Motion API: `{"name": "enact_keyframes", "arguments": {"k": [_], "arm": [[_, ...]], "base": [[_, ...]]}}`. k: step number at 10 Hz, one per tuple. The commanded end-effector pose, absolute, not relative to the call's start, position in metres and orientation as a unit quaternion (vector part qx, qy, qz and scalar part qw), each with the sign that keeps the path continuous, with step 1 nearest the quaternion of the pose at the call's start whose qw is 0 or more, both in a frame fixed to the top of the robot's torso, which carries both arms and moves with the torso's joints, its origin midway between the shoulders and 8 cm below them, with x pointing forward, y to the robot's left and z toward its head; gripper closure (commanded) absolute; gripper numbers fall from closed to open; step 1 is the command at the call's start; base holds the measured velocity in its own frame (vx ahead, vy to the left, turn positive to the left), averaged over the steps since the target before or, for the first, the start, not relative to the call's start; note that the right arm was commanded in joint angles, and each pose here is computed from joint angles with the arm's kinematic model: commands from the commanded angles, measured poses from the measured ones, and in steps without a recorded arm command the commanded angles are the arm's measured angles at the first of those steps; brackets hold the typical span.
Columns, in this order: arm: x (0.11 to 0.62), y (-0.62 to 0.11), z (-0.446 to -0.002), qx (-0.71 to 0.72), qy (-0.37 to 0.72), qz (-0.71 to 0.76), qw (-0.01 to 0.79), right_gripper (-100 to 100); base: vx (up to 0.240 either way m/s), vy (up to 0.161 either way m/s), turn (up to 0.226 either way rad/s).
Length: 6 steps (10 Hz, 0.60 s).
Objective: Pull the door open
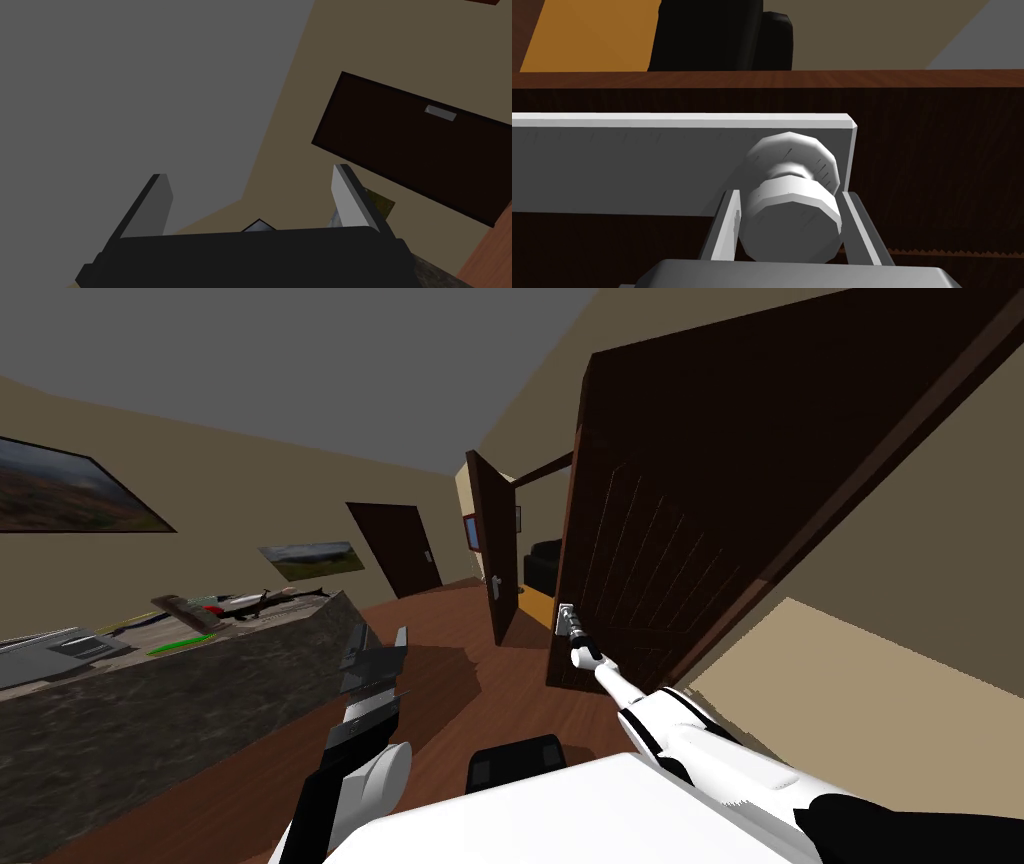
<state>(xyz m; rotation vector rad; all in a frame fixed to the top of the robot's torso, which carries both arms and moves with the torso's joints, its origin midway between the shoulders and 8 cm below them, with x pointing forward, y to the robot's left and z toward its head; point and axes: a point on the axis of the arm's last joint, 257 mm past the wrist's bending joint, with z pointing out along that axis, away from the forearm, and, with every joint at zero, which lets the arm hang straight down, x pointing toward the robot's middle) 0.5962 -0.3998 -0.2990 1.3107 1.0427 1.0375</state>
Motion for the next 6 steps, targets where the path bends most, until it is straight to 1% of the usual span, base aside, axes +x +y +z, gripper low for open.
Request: {"name": "enact_keyframes", "arguments": {"k": [1, 3, 5, 6], "arm": [[0.598, -0.391, -0.296, 0.549, 0.445, 0.445, 0.549, 100], [0.6, -0.385, -0.296, 0.546, 0.45, 0.45, 0.546, 100], [0.6, -0.381, -0.297, 0.544, 0.453, 0.452, 0.543, 100], [0.6, -0.38, -0.297, 0.543, 0.454, 0.453, 0.542, 100]], "base": [[-0.146, -0.046, 0.041], [-0.179, -0.068, 0.061], [-0.099, -0.03, 0.054], [-0.173, -0.034, 0.071]]}}
